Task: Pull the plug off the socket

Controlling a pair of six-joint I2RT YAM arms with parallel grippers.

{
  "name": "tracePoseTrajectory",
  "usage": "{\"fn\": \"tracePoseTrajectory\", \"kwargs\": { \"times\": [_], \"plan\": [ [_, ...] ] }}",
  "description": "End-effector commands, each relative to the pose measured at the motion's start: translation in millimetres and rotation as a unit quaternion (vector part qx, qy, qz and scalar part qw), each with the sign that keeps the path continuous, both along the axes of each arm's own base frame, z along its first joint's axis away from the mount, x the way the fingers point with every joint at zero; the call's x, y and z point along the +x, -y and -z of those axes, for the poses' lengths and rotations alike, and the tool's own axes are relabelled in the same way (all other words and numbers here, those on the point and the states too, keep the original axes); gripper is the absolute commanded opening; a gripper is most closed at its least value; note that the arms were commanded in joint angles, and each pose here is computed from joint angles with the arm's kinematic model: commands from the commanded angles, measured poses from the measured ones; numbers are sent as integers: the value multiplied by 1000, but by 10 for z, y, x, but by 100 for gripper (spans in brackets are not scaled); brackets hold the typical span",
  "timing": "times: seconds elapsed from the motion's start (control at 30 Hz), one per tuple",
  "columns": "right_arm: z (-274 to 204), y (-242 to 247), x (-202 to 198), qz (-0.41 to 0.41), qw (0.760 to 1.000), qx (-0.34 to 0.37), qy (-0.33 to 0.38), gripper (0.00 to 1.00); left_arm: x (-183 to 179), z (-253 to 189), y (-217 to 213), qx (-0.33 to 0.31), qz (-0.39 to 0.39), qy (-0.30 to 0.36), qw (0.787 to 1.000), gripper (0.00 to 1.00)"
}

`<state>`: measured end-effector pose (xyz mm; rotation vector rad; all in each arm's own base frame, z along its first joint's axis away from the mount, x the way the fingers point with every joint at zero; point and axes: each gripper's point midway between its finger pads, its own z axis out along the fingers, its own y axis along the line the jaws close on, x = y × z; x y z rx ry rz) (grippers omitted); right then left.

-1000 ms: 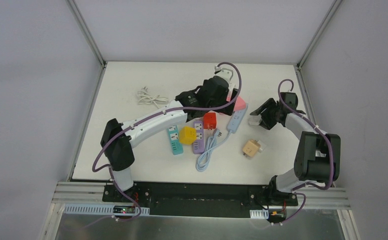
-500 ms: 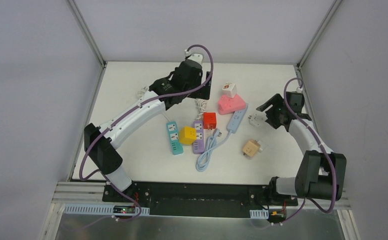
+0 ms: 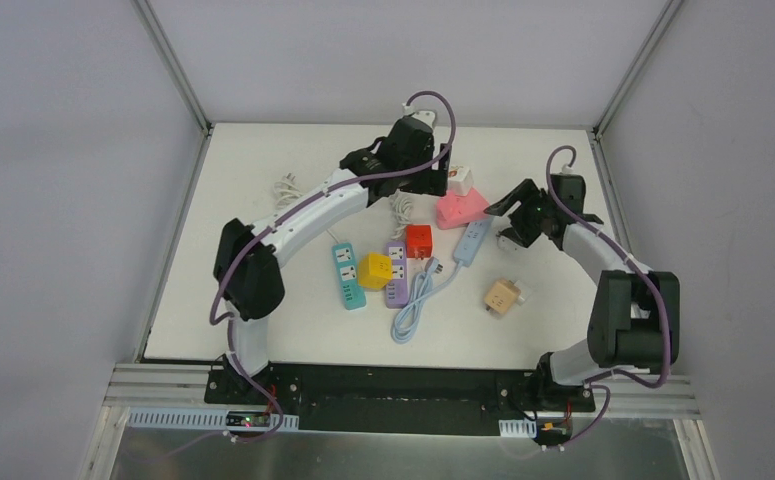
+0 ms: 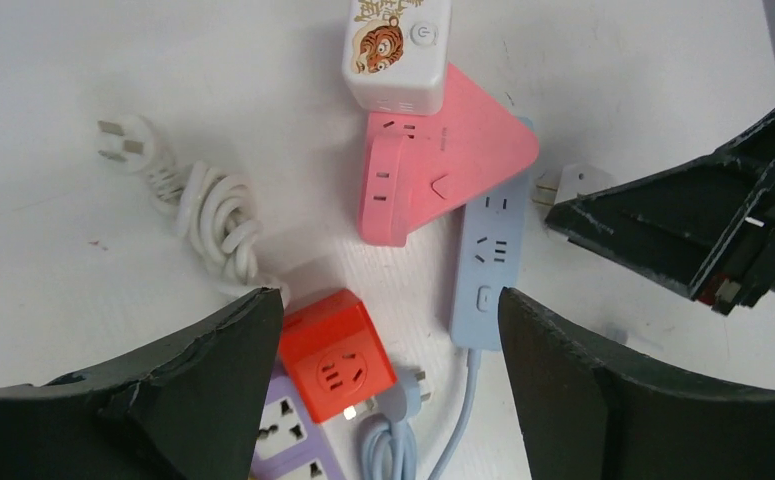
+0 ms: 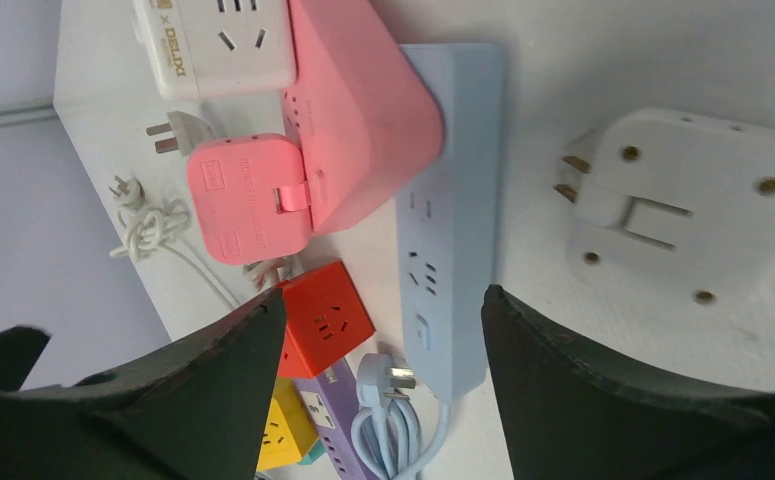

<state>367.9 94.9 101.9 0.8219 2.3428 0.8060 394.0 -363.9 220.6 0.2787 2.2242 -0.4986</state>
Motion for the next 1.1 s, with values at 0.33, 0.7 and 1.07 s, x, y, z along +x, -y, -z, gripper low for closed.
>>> {"fn": "tracePoseTrajectory", "kwargs": {
  "times": [0.33, 0.7, 1.07],
  "plan": [
    [262, -89, 418, -15, 994, -109, -24, 89, 541, 708, 470, -47, -9, -67, 997, 73],
    [518, -352, 523, -36, 999, -33, -21, 90, 508, 1013, 554, -46, 13, -99, 994, 58],
    [799, -316, 370, -40, 998, -24, -41, 57, 477, 1113, 578, -65, 27, -132, 989, 33]
  ]
}}
